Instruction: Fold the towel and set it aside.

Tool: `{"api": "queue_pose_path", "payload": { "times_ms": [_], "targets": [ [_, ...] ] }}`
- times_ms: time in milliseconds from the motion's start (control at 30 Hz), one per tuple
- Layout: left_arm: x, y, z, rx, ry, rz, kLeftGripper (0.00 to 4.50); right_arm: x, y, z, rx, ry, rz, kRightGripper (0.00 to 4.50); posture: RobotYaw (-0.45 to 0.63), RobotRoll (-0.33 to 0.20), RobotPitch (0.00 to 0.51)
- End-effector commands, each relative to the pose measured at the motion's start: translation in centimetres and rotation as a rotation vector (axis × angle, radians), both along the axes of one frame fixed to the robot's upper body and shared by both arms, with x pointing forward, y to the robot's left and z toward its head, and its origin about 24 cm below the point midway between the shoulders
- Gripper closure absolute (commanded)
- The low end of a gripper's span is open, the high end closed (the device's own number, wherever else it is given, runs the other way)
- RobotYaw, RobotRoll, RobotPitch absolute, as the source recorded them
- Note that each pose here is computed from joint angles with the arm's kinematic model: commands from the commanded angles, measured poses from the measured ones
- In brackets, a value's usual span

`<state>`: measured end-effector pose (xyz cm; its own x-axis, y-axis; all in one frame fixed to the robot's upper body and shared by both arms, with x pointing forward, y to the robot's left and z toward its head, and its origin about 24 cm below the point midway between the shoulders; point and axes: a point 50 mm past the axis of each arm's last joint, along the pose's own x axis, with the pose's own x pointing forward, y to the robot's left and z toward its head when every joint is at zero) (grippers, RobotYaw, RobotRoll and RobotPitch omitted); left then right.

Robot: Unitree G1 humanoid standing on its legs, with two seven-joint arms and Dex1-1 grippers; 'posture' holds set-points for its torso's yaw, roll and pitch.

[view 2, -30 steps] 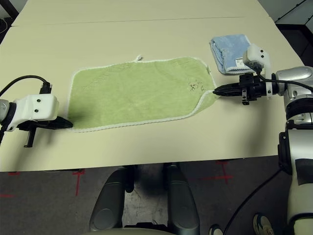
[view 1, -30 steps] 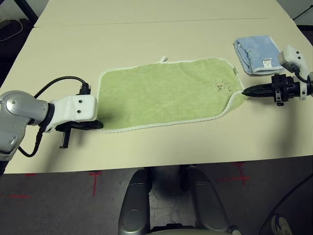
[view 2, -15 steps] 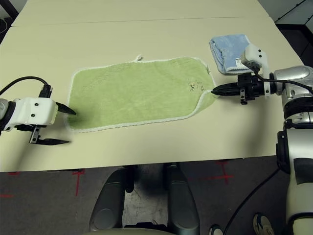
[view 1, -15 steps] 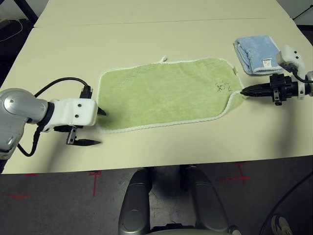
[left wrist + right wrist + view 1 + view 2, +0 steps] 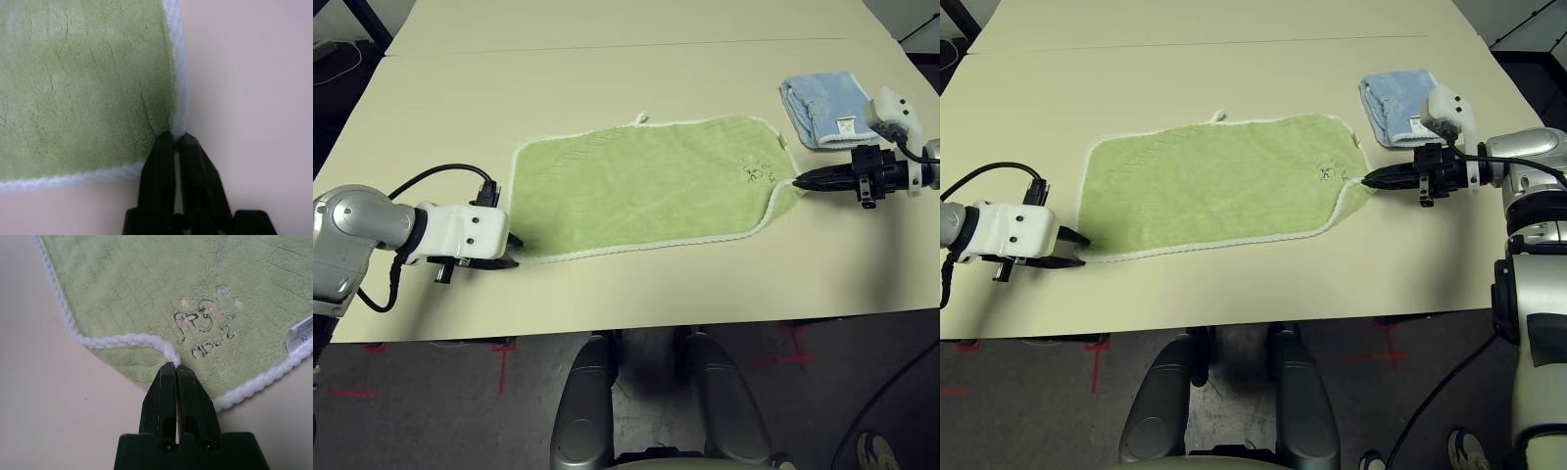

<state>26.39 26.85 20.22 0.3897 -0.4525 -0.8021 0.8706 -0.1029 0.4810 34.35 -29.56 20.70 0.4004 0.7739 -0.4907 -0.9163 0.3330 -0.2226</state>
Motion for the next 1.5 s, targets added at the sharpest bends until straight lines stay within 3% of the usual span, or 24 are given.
{"api": "queue_pose_path", "payload": {
  "times_ms": [33,233,367,467,733,1200,1500],
  "targets": [
    [0.1,0.1,-0.5,0.014,0.018,-0.001,4.45,-0.1,-0.2,0.1,0.001,-0.011,-0.002,4.50,0.05,0.000,0.282],
    [0.2,-0.3,0.1,-0.045,0.022,0.007,4.45,-0.1,-0.2,0.0,0.009,-0.009,-0.008,4.50,0.05,0.000,0.282],
    [1.0,-0.7,1.8,-0.189,0.005,0.089,4.45,0.3,0.0,0.5,0.104,-0.033,-0.046,4.50,0.06,0.000,0.280],
    [1.6,-0.3,3.3,-0.271,-0.002,0.163,4.45,0.4,-0.1,0.7,0.158,-0.040,-0.074,4.50,0.06,0.000,0.281],
    [3.7,1.8,6.2,-0.330,-0.068,0.282,4.45,0.4,-1.3,0.3,0.306,-0.065,-0.218,4.50,0.05,0.000,0.281],
    [8.3,3.7,5.6,-0.470,-0.214,0.590,4.45,2.8,0.4,-0.8,0.349,-0.164,-0.474,4.50,0.05,0.000,0.310],
    [10.3,3.4,5.5,-0.504,-0.278,0.656,4.45,4.6,1.7,0.5,0.407,-0.267,-0.632,4.50,0.04,0.000,0.312]
  ]
}}
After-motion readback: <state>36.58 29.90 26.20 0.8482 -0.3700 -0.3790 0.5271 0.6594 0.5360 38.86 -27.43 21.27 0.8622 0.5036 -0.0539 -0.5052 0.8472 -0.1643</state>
